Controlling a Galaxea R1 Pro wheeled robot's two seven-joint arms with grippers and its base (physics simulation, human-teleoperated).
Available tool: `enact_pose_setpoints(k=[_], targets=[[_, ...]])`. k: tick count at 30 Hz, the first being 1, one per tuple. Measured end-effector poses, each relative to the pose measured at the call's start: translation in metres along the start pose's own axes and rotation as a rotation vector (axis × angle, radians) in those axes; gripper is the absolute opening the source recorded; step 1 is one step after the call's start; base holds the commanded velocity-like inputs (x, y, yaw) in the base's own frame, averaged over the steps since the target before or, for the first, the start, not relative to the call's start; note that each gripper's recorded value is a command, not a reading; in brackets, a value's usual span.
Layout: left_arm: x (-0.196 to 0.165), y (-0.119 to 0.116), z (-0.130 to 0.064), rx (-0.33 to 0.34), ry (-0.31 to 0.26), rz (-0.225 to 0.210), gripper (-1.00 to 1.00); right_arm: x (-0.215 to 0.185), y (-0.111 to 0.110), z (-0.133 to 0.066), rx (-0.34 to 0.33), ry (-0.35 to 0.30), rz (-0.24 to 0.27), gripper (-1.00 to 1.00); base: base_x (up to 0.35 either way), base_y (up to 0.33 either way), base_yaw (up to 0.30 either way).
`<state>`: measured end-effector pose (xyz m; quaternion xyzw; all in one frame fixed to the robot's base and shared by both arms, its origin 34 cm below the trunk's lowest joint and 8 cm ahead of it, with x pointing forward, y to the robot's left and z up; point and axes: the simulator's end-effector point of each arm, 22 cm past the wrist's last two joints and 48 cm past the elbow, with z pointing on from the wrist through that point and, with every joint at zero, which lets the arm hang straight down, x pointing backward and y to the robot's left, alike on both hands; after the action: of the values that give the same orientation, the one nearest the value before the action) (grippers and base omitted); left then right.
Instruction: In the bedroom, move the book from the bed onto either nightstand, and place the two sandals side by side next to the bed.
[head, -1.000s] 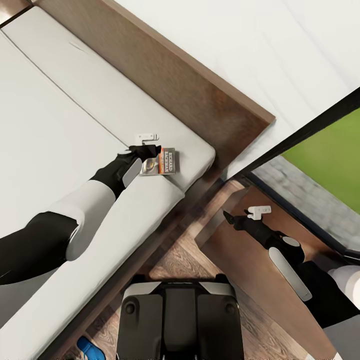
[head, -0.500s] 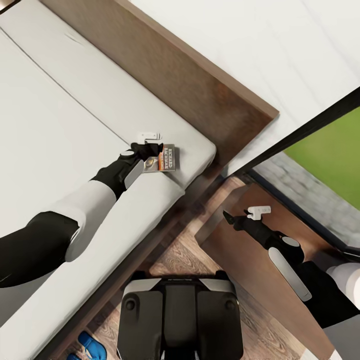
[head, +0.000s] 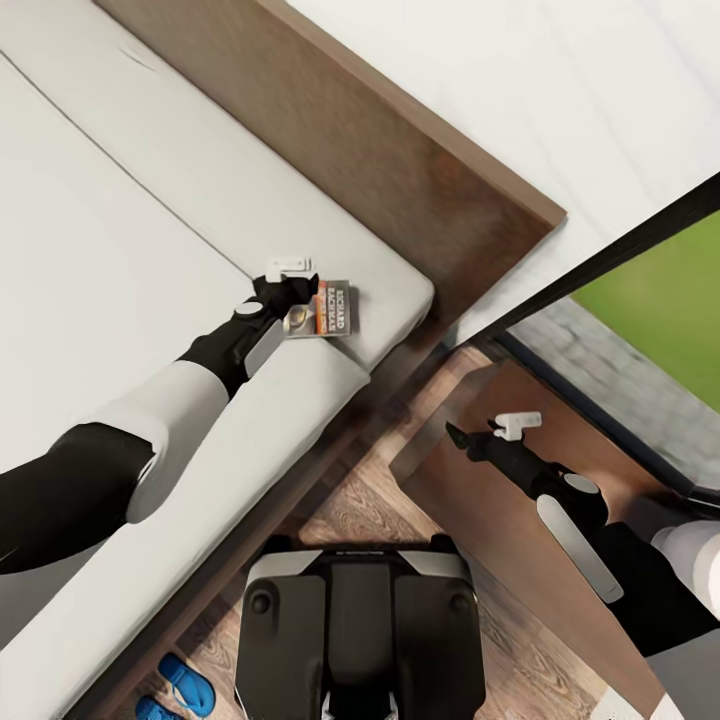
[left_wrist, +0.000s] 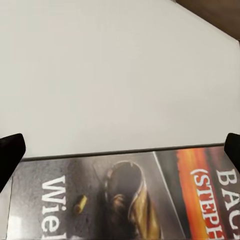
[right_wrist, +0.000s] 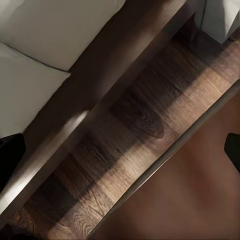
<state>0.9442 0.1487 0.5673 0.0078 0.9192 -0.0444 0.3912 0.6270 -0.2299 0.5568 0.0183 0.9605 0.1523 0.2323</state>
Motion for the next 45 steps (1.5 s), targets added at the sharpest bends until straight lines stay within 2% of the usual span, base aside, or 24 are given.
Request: enact_pose_setpoints(k=[7,18,32,45], targets=[[0.008,0.011,0.003,-0.023,0.004,-0.003,1.00,0.006,-0.002,0.003,0.002,0.010,0.003,1.00,0.000,0.000,0.000],[0.020,0.042,0.005,-0.063,0.019,-0.006,1.00,0.011,-0.003,0.004,0.004,0.017,0.006,1.00,0.000,0.000,0.000],[0.033,0.042,0.003,-0.063,0.037,-0.012,1.00,0.011,-0.004,0.005,0.005,0.017,0.007,1.00,0.000,0.000,0.000],[0.049,0.031,0.000,-0.043,0.059,-0.019,1.00,0.011,-0.004,0.004,0.005,0.017,0.007,1.00,0.000,0.000,0.000]])
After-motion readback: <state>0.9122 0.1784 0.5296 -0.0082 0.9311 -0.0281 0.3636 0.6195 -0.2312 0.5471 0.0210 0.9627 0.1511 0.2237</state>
